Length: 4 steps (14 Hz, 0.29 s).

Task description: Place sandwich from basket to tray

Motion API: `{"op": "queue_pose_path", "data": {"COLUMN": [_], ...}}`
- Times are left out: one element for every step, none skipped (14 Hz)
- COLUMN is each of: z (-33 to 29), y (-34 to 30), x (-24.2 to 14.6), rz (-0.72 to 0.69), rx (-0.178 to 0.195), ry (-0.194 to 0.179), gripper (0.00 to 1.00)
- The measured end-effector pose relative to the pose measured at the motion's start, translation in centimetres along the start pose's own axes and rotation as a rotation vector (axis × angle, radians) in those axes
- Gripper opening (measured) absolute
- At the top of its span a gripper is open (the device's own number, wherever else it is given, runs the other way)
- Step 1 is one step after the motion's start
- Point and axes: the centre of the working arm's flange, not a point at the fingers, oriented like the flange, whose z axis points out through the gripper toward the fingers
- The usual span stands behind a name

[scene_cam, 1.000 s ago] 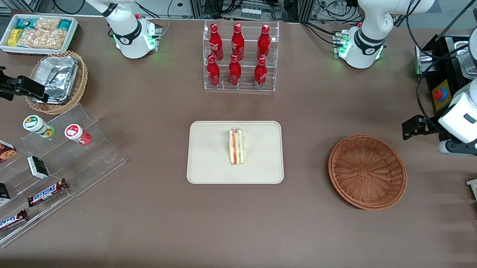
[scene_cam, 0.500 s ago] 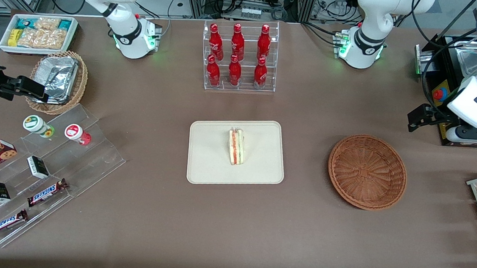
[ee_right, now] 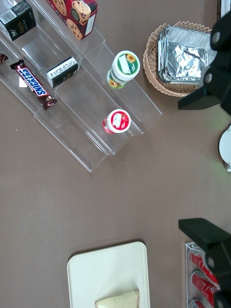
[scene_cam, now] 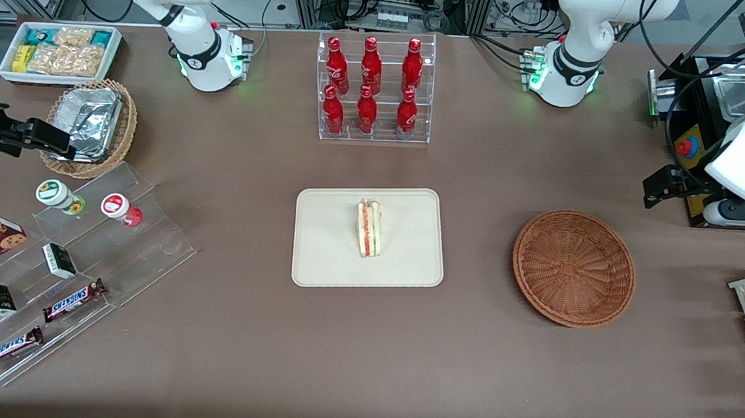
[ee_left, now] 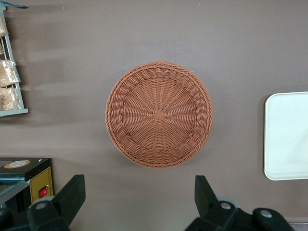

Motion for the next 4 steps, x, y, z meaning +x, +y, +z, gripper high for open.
{"op": "queue_pose_path", "data": {"z": [-0.03, -0.14, -0.41, -0.99], "y": [-0.20, -0.29, -0.33, -0.37], "x": [0.02, 0.00, -0.13, -0.29], "rz": [-0.004, -0.005, -0.006, -0.006], "rx": [0.000, 0.000, 0.001, 0.002], "ry": [0.001, -0.001, -0.010, -0.019], "gripper": [1.00, 1.00, 1.00, 1.00]}}
